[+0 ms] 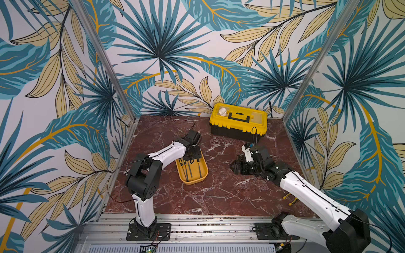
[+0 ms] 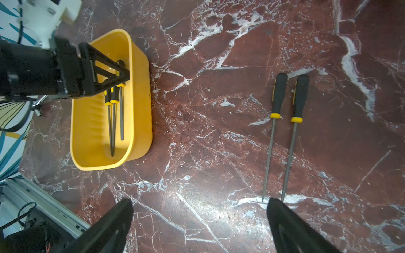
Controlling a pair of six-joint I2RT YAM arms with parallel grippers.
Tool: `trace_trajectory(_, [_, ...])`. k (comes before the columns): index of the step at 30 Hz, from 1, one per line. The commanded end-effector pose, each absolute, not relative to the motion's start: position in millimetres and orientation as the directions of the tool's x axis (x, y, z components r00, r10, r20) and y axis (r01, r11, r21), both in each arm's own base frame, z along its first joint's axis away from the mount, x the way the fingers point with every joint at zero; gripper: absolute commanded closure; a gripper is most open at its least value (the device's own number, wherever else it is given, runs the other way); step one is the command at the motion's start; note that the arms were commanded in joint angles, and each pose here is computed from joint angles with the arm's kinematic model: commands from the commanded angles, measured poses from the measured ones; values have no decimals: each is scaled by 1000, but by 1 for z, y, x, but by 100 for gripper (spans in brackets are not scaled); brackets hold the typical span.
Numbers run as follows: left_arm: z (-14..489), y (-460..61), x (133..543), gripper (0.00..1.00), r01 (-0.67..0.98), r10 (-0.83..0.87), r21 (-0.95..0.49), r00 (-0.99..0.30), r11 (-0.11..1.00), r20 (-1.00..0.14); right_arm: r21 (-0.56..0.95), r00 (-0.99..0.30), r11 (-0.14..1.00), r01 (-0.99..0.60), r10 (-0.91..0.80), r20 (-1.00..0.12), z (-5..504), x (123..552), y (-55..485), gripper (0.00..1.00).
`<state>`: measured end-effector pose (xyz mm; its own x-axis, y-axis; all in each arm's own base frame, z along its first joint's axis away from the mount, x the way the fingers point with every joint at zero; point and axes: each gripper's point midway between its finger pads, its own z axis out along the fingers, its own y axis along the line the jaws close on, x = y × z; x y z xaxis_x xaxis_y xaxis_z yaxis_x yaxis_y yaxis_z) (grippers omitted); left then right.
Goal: Take the file tool out of the storage box
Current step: Pick up the file tool from the storage box.
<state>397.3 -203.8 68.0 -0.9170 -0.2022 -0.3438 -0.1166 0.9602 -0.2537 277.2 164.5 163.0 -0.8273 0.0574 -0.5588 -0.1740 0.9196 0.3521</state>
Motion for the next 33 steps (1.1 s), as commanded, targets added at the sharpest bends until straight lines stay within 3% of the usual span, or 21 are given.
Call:
trace_trajectory(1, [79,-210,417,48,-116,-219,-272,-895,955,-389,367,-840,913,-176,55,-539,159,270,166,0])
trace_trajectory(12, [58,-220,425,59,-101,-187,-235,-907,967,-378,364,-844,916,-166,59,-533,151,269,164,1])
trace_trajectory(26, [39,-226,425,65,-83,-141,-169,-921,982,-364,366,-846,913,-178,48,-531,155,270,167,0])
trace_trajectory(33, [37,-227,425,77,-81,-137,-163,-921,983,-365,357,-848,916,-182,38,-529,156,272,168,0])
